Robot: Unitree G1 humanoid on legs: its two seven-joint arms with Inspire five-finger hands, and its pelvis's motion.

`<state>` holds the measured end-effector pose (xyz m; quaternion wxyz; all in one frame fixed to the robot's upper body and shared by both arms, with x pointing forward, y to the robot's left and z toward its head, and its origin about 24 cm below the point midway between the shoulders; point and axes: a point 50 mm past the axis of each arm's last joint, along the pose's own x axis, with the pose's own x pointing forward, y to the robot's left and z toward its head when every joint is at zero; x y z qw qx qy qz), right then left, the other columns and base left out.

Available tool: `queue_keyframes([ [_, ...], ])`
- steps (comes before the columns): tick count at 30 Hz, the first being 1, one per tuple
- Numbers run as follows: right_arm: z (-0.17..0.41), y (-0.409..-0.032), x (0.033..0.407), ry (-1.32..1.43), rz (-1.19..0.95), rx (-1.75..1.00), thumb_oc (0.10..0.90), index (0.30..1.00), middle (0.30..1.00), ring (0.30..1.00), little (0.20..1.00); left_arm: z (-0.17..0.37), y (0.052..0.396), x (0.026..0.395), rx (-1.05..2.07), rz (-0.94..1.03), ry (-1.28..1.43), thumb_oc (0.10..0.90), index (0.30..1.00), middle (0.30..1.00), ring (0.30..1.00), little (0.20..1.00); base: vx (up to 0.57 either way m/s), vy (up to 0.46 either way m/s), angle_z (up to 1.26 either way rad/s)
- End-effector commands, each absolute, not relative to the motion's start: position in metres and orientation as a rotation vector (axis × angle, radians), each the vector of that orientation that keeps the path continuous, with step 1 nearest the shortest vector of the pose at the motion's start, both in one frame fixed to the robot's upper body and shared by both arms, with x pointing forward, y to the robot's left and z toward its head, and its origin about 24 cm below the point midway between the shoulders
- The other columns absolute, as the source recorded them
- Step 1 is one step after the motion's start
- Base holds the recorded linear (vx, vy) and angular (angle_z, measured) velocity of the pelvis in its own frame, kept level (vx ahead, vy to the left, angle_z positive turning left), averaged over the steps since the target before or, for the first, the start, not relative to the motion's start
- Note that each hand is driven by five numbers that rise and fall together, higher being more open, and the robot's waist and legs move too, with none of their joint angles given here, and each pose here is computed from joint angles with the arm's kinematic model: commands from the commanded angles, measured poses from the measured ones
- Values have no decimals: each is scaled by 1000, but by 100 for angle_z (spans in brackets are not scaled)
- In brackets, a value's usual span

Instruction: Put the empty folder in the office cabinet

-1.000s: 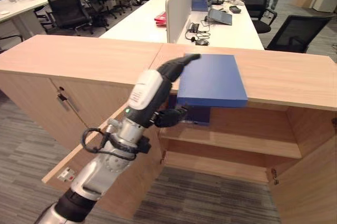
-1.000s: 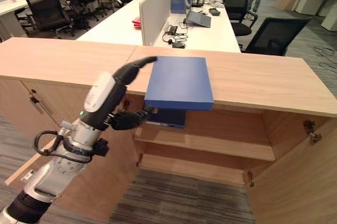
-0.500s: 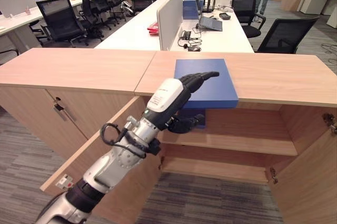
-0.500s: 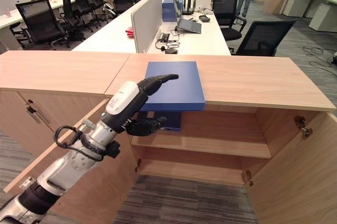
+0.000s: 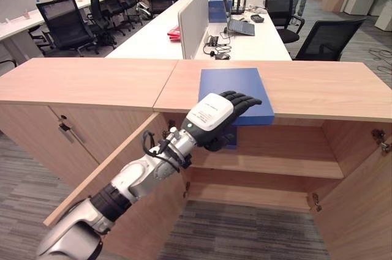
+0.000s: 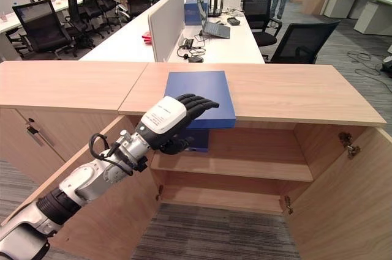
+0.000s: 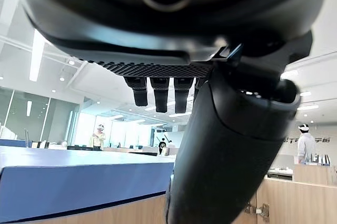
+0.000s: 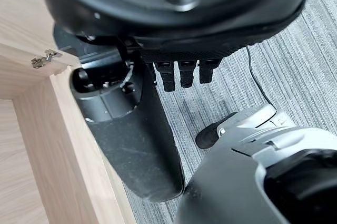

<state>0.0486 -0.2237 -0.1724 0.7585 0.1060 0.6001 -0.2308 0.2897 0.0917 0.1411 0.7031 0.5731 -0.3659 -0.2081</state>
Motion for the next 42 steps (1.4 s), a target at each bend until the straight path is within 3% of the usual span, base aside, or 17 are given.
queue_keyframes([
  [1, -171, -230, 54, 1304, -511, 209, 800, 900, 900, 900, 900, 205, 74, 309, 1247, -272, -1054, 800, 900, 900, 900, 900, 0, 0, 0],
  [26, -172, -228, 48, 1320, -526, 218, 800, 900, 900, 900, 900, 192, 82, 357, 1527, -93, -901, 800, 900, 900, 900, 900, 1, -4, -3],
  [42, -172, -228, 50, 1313, -526, 215, 800, 900, 900, 900, 900, 188, 84, 366, 1571, -70, -855, 800, 900, 900, 900, 900, 10, 3, -3],
])
